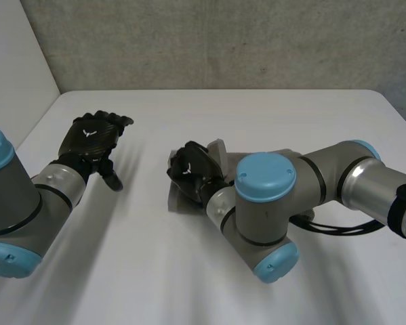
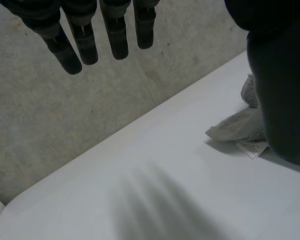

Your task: Fold the towel.

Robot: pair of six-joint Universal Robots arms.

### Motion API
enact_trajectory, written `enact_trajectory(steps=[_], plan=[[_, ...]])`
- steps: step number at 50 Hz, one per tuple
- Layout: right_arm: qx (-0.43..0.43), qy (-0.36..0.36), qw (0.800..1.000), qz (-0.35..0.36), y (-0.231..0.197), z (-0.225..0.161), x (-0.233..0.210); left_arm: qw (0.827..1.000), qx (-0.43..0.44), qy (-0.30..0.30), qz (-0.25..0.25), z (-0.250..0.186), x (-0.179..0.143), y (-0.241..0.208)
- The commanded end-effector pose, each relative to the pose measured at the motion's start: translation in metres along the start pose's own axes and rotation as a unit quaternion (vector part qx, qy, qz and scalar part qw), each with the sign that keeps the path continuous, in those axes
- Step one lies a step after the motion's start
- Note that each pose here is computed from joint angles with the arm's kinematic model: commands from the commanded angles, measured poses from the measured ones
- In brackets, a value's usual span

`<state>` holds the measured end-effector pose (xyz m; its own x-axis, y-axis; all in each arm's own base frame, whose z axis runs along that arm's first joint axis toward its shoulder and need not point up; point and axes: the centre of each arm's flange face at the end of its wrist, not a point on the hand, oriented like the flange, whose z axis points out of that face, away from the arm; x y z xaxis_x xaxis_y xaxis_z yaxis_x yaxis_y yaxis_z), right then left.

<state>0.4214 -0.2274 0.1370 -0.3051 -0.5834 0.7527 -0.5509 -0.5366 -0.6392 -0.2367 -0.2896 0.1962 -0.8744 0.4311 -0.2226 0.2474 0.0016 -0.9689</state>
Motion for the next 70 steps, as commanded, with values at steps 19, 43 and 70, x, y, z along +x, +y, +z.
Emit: enact_trajectory(steps=[19, 43, 70], plan=[[-0.172, 0.071, 0.960, 0.212, 0.089, -0.085, 0.082, 1.000, -0.006, 0.009, 0.001, -0.001, 0.007, 0.007], [-0.228, 0.093, 0.963, 0.107, 0.117, -0.084, 0.086, 1.000, -0.008, 0.015, 0.001, -0.002, 0.011, 0.009], [0.092, -0.086, 0.982, -0.139, -0.043, -0.025, -0.044, 0.995, 0.066, -0.030, -0.075, -0.003, -0.023, -0.040]])
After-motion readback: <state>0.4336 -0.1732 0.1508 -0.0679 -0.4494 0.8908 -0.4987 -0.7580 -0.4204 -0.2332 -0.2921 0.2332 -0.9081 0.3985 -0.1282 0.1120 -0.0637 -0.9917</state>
